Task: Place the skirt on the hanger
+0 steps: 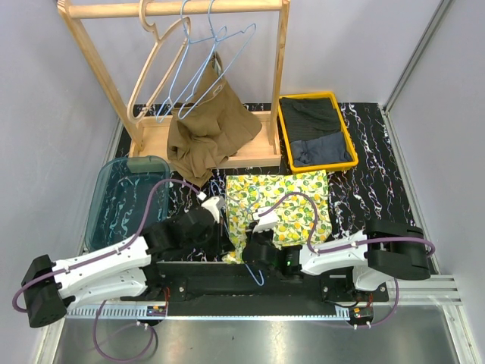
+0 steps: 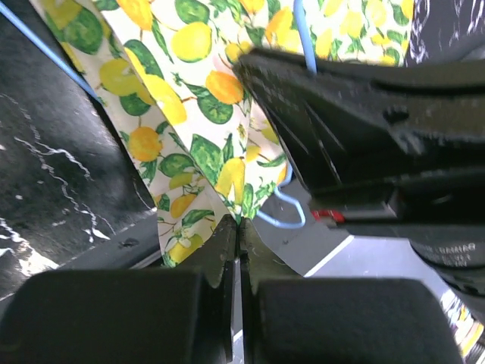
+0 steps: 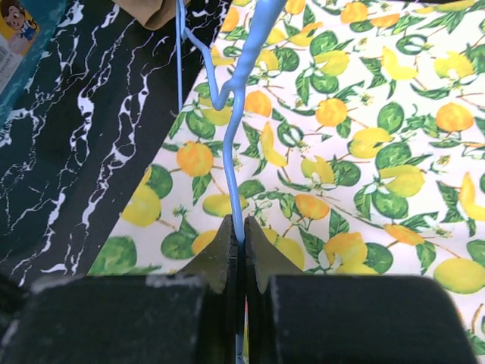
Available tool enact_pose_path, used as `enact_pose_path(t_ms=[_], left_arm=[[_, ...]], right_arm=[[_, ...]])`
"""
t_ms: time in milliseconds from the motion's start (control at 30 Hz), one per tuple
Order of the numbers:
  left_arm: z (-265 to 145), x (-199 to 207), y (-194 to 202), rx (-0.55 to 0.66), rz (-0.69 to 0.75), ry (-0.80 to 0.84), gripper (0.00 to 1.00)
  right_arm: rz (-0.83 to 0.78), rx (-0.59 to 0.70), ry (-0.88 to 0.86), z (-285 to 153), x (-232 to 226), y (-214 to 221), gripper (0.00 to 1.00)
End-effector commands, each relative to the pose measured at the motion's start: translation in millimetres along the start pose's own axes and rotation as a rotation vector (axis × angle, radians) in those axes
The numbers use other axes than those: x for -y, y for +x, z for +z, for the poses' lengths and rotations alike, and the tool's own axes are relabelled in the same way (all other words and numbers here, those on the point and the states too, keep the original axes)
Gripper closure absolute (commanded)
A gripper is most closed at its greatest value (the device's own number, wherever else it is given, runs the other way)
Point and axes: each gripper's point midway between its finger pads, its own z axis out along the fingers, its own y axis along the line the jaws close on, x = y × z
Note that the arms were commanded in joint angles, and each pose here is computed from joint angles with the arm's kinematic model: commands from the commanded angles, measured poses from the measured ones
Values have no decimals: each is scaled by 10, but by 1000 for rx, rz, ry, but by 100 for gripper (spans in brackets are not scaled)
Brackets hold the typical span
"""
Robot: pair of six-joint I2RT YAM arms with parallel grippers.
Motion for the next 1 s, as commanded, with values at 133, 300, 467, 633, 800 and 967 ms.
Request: enact_pose_path(t_ms=[133,300,467,633,800,967], left_arm=[[-41,227,142,-46,67,74,100],[68,-78,172,-11,21,-39,29],[103,-279,-152,146,-21,-158,20],[218,-469,-518,228,-89,-184,24],[529,-458,-592,154,-98,-130,26],[803,-360,-397,49,-109,-31,32]], right_arm=[[-52,105,101,29,151,-278,100],[-46,120,129,36,250,-343,100],[-16,118,136,-14,324,-362,100],[-1,103,144,-27,364,-323,100],[-14,74,140,2,324,-238,100],[-5,71,134,16,276,-244,100]])
